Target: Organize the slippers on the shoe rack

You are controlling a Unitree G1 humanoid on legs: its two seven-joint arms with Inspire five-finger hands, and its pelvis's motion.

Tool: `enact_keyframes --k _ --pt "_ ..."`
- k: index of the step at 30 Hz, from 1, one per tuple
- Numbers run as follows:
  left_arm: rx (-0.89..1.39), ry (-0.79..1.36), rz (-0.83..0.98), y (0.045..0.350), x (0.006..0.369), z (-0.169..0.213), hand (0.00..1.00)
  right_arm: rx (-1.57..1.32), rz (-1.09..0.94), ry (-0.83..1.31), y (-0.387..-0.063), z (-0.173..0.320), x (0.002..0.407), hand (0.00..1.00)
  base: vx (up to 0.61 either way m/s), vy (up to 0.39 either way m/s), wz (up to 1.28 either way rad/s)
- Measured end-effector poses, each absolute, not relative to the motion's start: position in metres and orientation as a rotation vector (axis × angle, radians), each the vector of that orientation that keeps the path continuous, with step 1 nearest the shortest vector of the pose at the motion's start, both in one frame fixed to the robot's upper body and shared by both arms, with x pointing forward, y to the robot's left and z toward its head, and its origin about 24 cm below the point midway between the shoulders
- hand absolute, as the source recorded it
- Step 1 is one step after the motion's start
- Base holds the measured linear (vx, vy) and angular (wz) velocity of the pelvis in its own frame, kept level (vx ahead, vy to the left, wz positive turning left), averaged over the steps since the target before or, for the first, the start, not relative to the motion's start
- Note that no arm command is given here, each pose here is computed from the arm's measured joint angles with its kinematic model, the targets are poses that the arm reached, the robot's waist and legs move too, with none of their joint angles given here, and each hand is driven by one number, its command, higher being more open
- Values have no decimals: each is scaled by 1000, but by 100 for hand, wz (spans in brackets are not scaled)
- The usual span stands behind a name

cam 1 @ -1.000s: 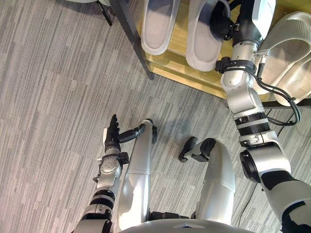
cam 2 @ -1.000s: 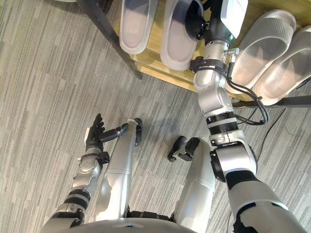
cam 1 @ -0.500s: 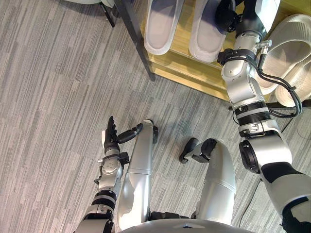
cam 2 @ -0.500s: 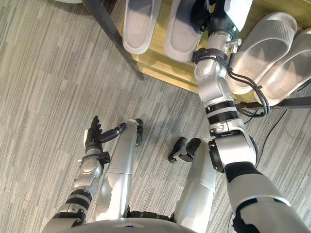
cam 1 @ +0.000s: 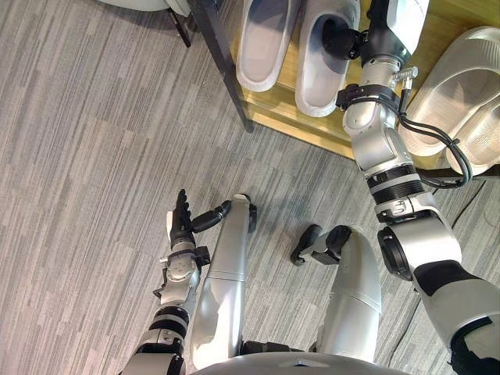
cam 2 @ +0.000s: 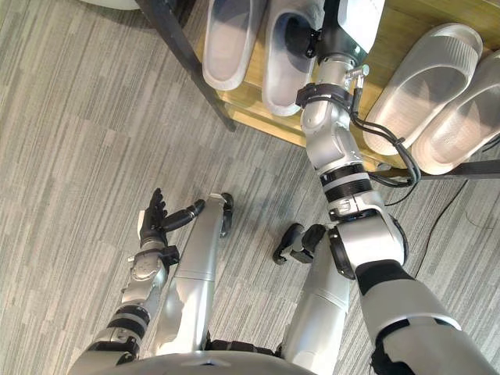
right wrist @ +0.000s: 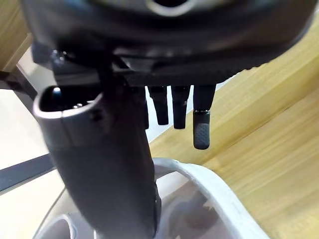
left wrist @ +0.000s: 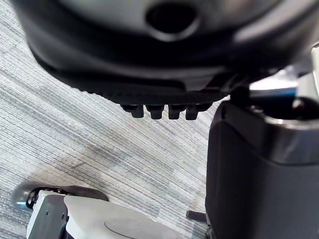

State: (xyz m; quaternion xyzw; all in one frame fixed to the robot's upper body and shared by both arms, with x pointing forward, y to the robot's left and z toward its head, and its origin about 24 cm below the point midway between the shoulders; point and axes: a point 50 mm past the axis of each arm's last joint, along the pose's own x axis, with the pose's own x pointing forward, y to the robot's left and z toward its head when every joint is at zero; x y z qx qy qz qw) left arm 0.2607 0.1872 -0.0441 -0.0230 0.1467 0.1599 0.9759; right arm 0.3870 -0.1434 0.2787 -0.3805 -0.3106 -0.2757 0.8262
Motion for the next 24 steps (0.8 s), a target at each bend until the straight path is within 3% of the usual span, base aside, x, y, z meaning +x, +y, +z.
enact_keyframes --k 11,24 --pt "-42 332 334 187 259 -49 100 -739 -564 -675 -132 271 381 100 0 0 -1" --pt "-40 396 356 192 253 -58 100 -524 -562 -607 -131 228 358 100 2 -2 -2"
